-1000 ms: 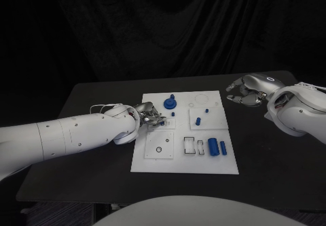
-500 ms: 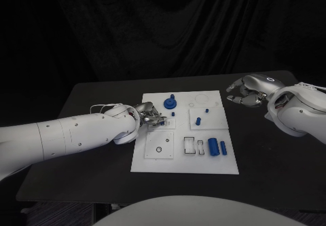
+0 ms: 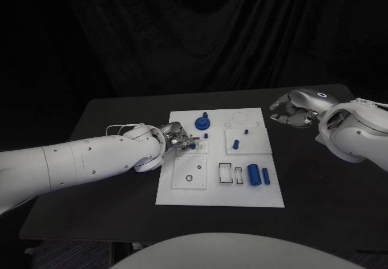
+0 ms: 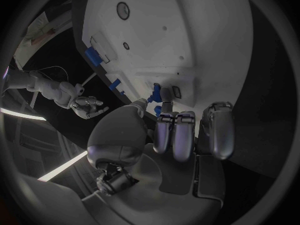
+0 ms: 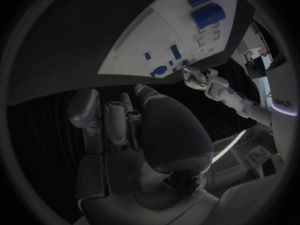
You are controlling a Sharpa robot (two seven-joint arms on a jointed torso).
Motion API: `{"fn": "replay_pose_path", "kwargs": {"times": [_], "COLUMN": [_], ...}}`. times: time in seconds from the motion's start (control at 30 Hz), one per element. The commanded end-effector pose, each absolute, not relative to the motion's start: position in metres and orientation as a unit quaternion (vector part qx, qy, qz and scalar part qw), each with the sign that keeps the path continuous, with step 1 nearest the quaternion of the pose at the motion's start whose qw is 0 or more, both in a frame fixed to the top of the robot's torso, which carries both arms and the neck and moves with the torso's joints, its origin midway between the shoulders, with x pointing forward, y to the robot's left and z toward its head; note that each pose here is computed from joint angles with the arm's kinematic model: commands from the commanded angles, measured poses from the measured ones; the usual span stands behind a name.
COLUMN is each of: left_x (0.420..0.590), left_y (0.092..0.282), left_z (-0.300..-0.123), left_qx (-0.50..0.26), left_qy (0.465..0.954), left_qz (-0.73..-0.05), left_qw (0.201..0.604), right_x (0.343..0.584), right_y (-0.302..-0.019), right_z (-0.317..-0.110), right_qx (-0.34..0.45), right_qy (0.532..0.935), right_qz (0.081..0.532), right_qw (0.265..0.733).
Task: Assemble the parts on the task board
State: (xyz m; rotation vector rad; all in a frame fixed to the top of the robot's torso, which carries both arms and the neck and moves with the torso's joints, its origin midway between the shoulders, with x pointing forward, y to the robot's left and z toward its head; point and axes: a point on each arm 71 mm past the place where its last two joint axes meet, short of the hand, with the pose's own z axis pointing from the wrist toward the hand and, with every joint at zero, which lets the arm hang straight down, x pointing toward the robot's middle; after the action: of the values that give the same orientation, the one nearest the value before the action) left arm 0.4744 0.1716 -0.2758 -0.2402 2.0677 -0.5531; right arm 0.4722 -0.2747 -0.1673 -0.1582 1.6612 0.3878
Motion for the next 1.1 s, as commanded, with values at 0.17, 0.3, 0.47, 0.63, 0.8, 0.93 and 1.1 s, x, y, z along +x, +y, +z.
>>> {"fn": "replay_pose_path", "kwargs": {"times": [0.17,0.3,0.47,0.63,0.8,0.93,1.1], "left_x": [0.4729,0.4730,0.4731,0.4731,0.4733,0.4733,0.4733], "left_y": [0.1705,0.1707,0.1704,0.1700,0.1694,0.1683,0.1667], "left_z": [-0.2767,-0.2767,-0.2766,-0.2762,-0.2755,-0.2746,-0.2732], "left_qx": [-0.096,-0.095,-0.093,-0.091,-0.089,-0.087,-0.085], "left_qy": [0.847,0.847,0.846,0.845,0.842,0.838,0.833], "left_qz": [-0.231,-0.233,-0.235,-0.239,-0.246,-0.253,-0.261], "left_qw": [0.469,0.469,0.469,0.470,0.472,0.475,0.481], "right_x": [0.4723,0.4725,0.4727,0.4729,0.4730,0.4731,0.4731], "right_y": [-0.2767,-0.2769,-0.2770,-0.2773,-0.2777,-0.2776,-0.2776], "right_z": [-0.1698,-0.1703,-0.1704,-0.1705,-0.1705,-0.1705,-0.1705], "right_qx": [-0.057,-0.053,-0.050,-0.049,-0.048,-0.048,-0.048], "right_qy": [0.741,0.744,0.744,0.744,0.744,0.744,0.744], "right_qz": [0.165,0.167,0.169,0.169,0.168,0.168,0.168], "right_qw": [0.648,0.645,0.645,0.645,0.645,0.645,0.645]}}
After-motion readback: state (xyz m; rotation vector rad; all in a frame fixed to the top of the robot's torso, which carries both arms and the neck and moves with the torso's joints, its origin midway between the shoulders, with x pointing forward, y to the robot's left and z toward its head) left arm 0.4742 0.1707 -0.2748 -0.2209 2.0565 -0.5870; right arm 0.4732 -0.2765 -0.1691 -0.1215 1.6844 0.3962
